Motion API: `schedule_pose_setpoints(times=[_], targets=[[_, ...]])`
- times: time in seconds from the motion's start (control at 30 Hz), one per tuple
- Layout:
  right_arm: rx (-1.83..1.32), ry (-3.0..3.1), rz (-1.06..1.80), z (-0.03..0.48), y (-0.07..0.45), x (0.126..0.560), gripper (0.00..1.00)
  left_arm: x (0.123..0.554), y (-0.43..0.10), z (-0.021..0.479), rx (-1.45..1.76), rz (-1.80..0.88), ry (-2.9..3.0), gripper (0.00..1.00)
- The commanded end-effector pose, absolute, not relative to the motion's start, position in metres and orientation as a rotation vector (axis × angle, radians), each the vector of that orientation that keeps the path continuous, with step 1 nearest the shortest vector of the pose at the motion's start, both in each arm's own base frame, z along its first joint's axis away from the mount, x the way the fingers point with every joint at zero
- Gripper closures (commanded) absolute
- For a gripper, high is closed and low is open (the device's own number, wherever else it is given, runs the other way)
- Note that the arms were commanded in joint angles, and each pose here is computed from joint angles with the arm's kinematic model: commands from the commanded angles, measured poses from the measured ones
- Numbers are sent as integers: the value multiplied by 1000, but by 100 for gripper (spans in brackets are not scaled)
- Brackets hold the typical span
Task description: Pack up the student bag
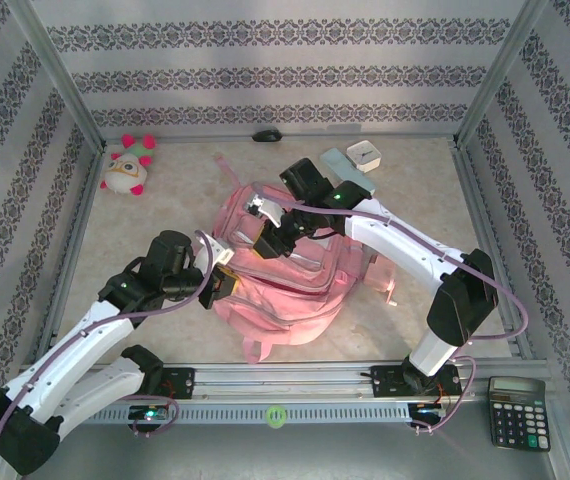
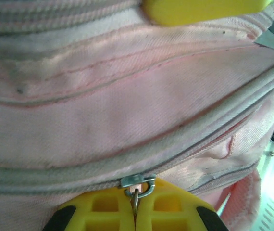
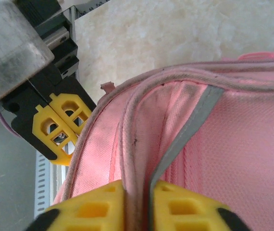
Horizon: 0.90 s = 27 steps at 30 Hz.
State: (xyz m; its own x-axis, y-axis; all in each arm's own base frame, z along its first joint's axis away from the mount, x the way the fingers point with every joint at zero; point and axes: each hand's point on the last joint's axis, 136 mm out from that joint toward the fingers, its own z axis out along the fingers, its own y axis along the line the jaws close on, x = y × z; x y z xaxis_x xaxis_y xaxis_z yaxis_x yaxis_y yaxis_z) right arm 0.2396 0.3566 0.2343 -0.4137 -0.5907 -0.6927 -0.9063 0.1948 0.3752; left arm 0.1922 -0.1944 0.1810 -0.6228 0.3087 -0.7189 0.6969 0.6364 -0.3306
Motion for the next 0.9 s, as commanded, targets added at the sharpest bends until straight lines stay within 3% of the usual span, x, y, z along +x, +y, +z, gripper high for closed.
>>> schedule_pose_setpoints(times=[0.0,0.07,0.4,0.67,0.87], targets=[[-1417,1923,996,271,356,231,59,179,-206,187,849,-951,2204,100],[-1427,1906,916,267,353,222,49,178,-213,189,849,-1020,2179,100],[-1496,1871,731,224,346,187,38,166,-228,193,902,-1186,2122,100],[-1494,1901,631,197,352,201,38,164,-231,196,915,-1233,2107,100],[-1518,1874,521,193,347,212,50,167,-227,191,900,-1180,2147,100]])
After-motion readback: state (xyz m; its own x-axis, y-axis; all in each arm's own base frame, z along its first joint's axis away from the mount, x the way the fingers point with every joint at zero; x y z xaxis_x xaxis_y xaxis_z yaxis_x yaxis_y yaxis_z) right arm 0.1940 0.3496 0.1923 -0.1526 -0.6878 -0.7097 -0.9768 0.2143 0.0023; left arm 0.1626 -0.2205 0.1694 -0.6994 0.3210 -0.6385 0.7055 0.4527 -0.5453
